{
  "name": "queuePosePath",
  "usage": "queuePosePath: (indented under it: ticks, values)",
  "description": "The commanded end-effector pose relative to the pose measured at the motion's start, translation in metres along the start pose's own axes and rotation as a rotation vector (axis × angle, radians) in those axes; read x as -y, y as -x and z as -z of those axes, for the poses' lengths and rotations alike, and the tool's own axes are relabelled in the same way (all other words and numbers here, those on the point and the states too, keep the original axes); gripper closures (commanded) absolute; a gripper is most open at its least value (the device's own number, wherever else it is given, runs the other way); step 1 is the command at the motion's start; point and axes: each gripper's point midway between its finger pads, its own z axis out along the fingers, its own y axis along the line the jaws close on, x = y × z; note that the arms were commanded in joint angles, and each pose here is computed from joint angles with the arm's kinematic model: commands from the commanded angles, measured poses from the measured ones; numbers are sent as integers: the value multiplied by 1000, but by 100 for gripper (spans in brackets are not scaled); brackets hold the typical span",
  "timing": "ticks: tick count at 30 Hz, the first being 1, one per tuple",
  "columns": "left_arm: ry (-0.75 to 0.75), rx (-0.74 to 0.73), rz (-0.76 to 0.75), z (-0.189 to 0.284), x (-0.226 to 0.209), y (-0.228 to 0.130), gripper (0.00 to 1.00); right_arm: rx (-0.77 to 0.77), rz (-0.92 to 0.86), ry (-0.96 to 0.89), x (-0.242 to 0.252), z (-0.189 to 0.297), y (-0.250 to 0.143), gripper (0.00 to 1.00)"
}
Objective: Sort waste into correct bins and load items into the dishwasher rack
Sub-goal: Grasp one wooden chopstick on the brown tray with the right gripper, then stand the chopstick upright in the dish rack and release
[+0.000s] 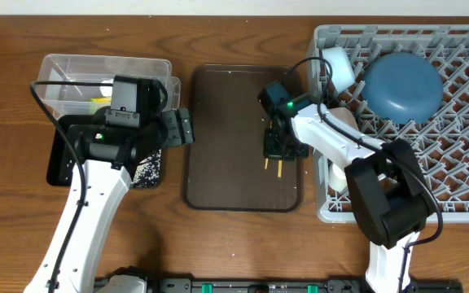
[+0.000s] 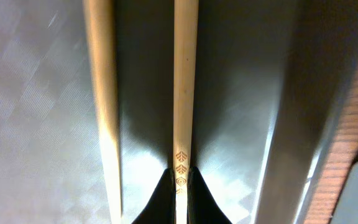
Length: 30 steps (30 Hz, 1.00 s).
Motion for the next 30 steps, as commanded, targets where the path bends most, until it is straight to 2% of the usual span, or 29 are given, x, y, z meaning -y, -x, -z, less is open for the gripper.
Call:
queuePosePath:
  ticks: [1, 7, 12, 16, 20, 23, 26, 30]
  values:
    - [4, 23, -12, 5, 0, 6, 11, -11, 171, 108, -29, 23, 5, 99]
    - [4, 23, -12, 5, 0, 6, 10, 75, 394, 152, -48, 99, 24, 99]
    - [4, 23, -12, 5, 0, 6, 11, 277, 381, 87, -28, 164, 50, 99]
    - [4, 23, -12, 5, 0, 6, 10, 401, 356, -4, 14, 209, 60, 99]
    - [4, 23, -12, 5, 0, 6, 11, 424, 344, -4, 31, 220, 65, 99]
    - [4, 23, -13, 5, 0, 6, 11, 370, 355, 52, 21, 202, 63, 99]
    - [4, 23, -12, 5, 0, 6, 11, 323, 356, 21, 25, 184, 62, 99]
    - [4, 23, -12, 5, 0, 6, 10, 331, 317, 22, 40, 189, 67, 99]
